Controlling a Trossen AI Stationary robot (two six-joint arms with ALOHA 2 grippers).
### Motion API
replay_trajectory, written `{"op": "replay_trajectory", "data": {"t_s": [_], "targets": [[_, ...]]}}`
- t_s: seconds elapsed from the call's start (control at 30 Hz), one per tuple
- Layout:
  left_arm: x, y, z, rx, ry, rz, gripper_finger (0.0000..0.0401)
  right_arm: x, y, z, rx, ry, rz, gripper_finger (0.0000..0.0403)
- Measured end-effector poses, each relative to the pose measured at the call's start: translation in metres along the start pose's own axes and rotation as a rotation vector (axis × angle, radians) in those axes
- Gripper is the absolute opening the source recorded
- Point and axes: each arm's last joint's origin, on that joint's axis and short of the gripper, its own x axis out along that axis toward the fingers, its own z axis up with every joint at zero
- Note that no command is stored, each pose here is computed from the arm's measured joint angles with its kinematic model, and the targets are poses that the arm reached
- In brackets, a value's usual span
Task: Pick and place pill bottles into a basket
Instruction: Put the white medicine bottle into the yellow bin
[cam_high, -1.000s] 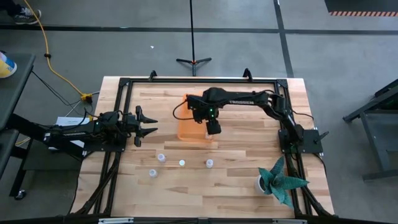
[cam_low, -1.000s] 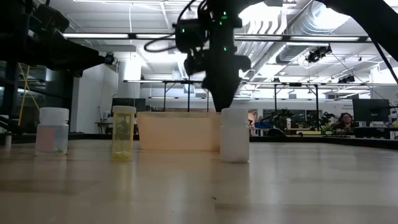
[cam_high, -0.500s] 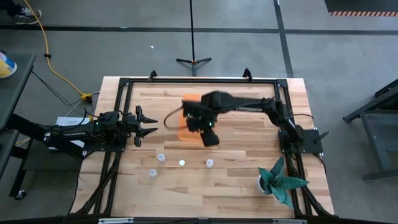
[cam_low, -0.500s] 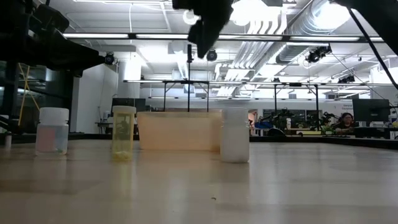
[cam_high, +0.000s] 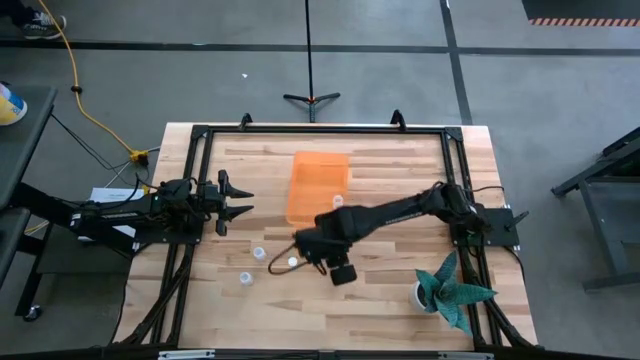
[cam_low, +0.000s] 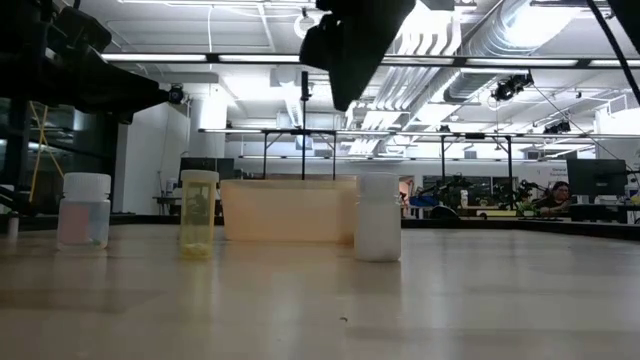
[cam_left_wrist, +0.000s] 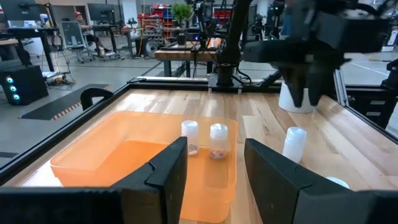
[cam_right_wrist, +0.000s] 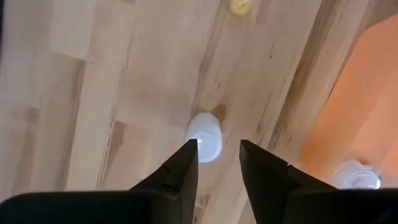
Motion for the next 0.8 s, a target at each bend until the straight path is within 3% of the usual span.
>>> {"op": "replay_trajectory", "data": {"t_s": [0.3, 0.47, 0.63, 0.8], "targets": [[0.0, 0.0, 0.0, 0.0, 0.0, -0.002, 0.0193, 0.007, 0.014, -0.001, 0.06, 0.003, -0.032, 0.0112], [0.0, 0.0, 0.0, 0.0, 0.0, -0.004, 0.0193, 0.011, 0.013, 0.0, 0.063, 0.008, -0.036, 0.0156], [0.0, 0.0, 0.0, 0.0, 0.0, -0.004, 0.0193, 0.036, 0.013, 0.001, 0.059, 0.084, -0.011, 0.0211], [0.0, 0.0, 0.0, 0.0, 0.0, -0.003, 0.0193, 0.043, 0.012, 0.001, 0.076, 0.102, -0.028, 0.0236]]}}
